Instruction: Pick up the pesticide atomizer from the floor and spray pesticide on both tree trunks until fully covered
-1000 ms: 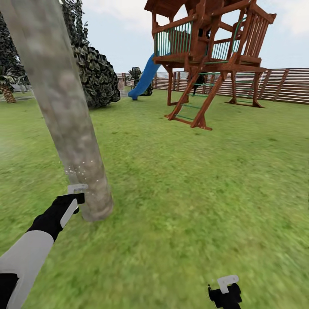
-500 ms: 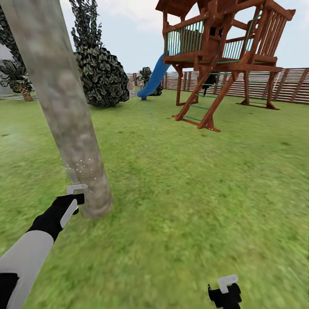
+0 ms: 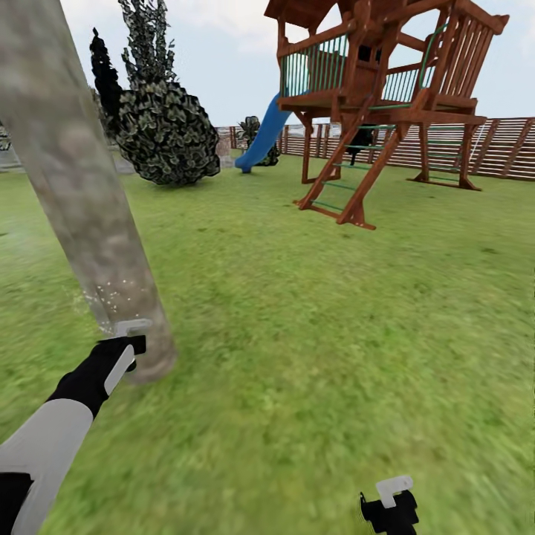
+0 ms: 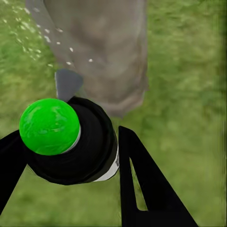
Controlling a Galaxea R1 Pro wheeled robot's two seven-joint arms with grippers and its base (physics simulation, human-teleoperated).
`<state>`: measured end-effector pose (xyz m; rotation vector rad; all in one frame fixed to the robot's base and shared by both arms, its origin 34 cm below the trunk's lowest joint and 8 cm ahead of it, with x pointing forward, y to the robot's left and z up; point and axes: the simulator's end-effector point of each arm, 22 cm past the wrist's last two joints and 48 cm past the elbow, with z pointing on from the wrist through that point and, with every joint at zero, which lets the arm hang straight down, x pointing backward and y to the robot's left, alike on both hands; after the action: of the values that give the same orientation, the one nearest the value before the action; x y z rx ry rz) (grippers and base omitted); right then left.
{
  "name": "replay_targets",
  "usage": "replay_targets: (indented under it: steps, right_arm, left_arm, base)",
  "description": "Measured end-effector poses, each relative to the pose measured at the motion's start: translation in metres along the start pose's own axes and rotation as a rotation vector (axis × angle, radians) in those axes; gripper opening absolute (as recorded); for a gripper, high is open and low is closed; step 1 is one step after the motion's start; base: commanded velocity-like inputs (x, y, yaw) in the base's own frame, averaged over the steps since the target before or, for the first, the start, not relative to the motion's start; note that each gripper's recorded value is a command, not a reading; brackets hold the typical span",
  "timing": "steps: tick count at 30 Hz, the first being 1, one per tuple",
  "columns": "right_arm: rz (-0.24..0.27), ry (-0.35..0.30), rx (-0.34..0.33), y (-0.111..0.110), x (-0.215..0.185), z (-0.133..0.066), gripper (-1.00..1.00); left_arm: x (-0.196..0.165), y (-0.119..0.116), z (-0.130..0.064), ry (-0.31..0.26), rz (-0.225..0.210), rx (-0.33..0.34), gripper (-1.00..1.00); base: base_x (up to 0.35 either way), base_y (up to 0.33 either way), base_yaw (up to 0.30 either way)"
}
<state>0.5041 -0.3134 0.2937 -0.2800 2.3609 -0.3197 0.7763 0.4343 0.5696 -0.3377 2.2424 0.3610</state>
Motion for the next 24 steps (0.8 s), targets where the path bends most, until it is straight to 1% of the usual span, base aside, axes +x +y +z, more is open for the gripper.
replay_targets:
  steps: [6,10,12,14,17,18,20,24]
  right_arm:
    - [0.000,0.000,-0.001,0.000,0.000,0.000,1.00]
    - [0.000,0.001,-0.002,0.001,0.000,0.000,1.00]
    - [0.000,0.000,-0.001,0.001,0.000,0.000,1.00]
    - [0.000,0.000,-0.002,0.001,0.000,0.000,1.00]
    - [0.000,0.000,-0.002,0.001,0.000,0.000,1.00]
    - [0.000,0.000,-0.001,0.001,0.000,0.000,1.00]
    - [0.000,0.000,-0.001,0.001,0.000,0.000,1.00]
    - [0.000,0.000,-0.001,0.000,0.000,0.000,1.00]
  left_arm:
    - [0.004,0.001,0.001,0.003,-0.002,-0.002,-1.00]
    - [0.049,0.008,0.005,0.054,0.017,-0.012,-1.00]
    - [0.056,0.012,0.006,0.062,0.020,-0.020,-1.00]
    - [0.058,0.021,0.006,0.065,0.019,-0.039,-1.00]
    - [0.058,0.035,0.006,0.064,0.020,-0.091,-1.00]
    - [0.056,0.039,0.006,0.063,0.014,-0.104,-1.00]
    - [0.055,0.044,0.006,0.063,-0.003,-0.109,-1.00]
    - [0.053,0.042,0.005,0.059,-0.007,-0.108,-1.00]
  base:
    - [0.105,-0.272,0.238]
    - [0.105,-0.272,0.277]
    - [0.105,-0.272,0.277]
    - [0.105,-0.272,0.278]
    - [0.109,-0.272,0.277]
    - [0.122,-0.273,0.275]
    - [0.144,-0.263,0.163]
    - [0.241,-0.186,0.025]
